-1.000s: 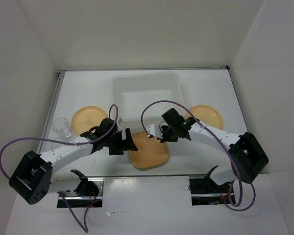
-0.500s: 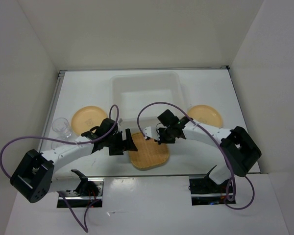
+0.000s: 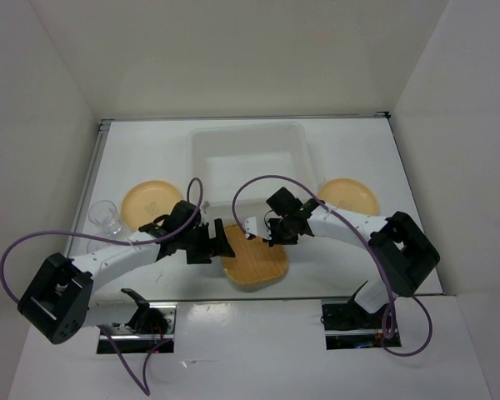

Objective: Place the mixed dishes into the plastic bin

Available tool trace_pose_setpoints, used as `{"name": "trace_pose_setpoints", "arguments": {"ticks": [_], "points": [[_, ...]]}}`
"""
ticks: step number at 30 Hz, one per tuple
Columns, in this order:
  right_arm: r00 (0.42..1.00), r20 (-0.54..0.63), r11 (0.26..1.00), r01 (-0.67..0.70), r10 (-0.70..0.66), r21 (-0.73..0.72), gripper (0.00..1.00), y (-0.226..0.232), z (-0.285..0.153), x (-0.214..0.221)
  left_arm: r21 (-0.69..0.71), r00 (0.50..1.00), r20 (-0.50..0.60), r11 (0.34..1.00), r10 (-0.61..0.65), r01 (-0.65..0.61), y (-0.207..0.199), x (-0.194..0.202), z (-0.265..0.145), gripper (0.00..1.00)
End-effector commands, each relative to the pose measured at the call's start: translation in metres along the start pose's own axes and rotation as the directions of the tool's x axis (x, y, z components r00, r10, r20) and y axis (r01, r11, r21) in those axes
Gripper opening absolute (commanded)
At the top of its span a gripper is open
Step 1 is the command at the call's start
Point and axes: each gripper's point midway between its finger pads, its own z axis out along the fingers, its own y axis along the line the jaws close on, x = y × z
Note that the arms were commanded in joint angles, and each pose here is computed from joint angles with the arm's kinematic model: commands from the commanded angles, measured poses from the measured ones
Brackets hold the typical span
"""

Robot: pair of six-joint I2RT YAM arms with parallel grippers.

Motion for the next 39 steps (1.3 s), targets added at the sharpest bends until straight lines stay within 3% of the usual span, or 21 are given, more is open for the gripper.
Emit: {"name": "trace_pose_setpoints", "arguments": {"ticks": [1, 5, 10, 12, 13, 17, 23, 28, 30, 33, 34, 39], "points": [[1.0, 0.005, 1.0, 0.014, -0.014, -0.016, 0.0, 0.001, 0.006, -0.004, 0.037, 1.0, -0.012, 0.999, 0.006, -0.006, -0.008, 0.0, 0.004, 1.0], [1.0, 0.005, 1.0, 0.014, -0.014, -0.016, 0.0, 0.001, 0.006, -0.004, 0.069, 0.999, -0.024, 0.997, 0.023, -0.022, -0.012, -0.001, 0.009, 0.97], [1.0, 0.005, 1.0, 0.014, -0.014, -0.016, 0.0, 0.001, 0.006, -0.004, 0.074, 0.997, -0.074, 0.997, 0.023, -0.018, -0.01, 0.003, 0.023, 0.8], [1.0, 0.005, 1.0, 0.014, -0.014, -0.016, 0.0, 0.001, 0.006, -0.004, 0.09, 0.997, -0.073, 0.995, 0.039, -0.032, -0.015, -0.002, 0.025, 0.66], [1.0, 0.01, 1.0, 0.015, -0.015, -0.009, 0.0, 0.0, 0.006, -0.005, 0.084, 0.996, -0.079, 0.996, 0.036, -0.029, -0.013, -0.001, 0.029, 0.43], [1.0, 0.01, 1.0, 0.006, -0.006, -0.009, 0.0, 0.0, 0.006, -0.005, 0.085, 0.995, -0.085, 0.996, 0.042, -0.035, -0.021, -0.005, 0.03, 0.0], [0.999, 0.046, 0.999, -0.021, 0.019, 0.034, 0.0, -0.007, -0.023, -0.018, 0.07, 0.997, -0.064, 0.997, 0.05, -0.046, -0.033, -0.01, 0.011, 0.0], [0.962, 0.253, 0.965, -0.159, 0.104, 0.206, 0.0, -0.036, -0.105, -0.049, 0.122, 0.998, -0.01, 0.991, 0.056, -0.055, -0.061, -0.012, -0.038, 0.0], [0.936, 0.337, 0.924, -0.216, 0.103, 0.316, 0.0, -0.042, -0.151, -0.055, 0.243, 0.996, 0.058, 0.967, 0.069, -0.081, -0.091, -0.023, -0.074, 0.0], [0.888, 0.442, 0.827, -0.343, 0.129, 0.446, 0.0, -0.042, -0.199, -0.048, 0.398, 0.989, 0.136, 0.911, 0.054, -0.105, -0.137, -0.044, -0.125, 0.0], [0.883, 0.443, 0.761, -0.395, 0.158, 0.515, 0.0, -0.047, -0.206, -0.034, 0.424, 0.987, 0.15, 0.898, 0.053, -0.113, -0.148, -0.052, -0.133, 0.0], [0.805, 0.571, 0.503, -0.565, 0.161, 0.654, 0.0, -0.037, -0.254, 0.006, 0.454, 0.965, 0.237, 0.866, 0.11, -0.21, -0.195, -0.108, -0.164, 0.0]]}}
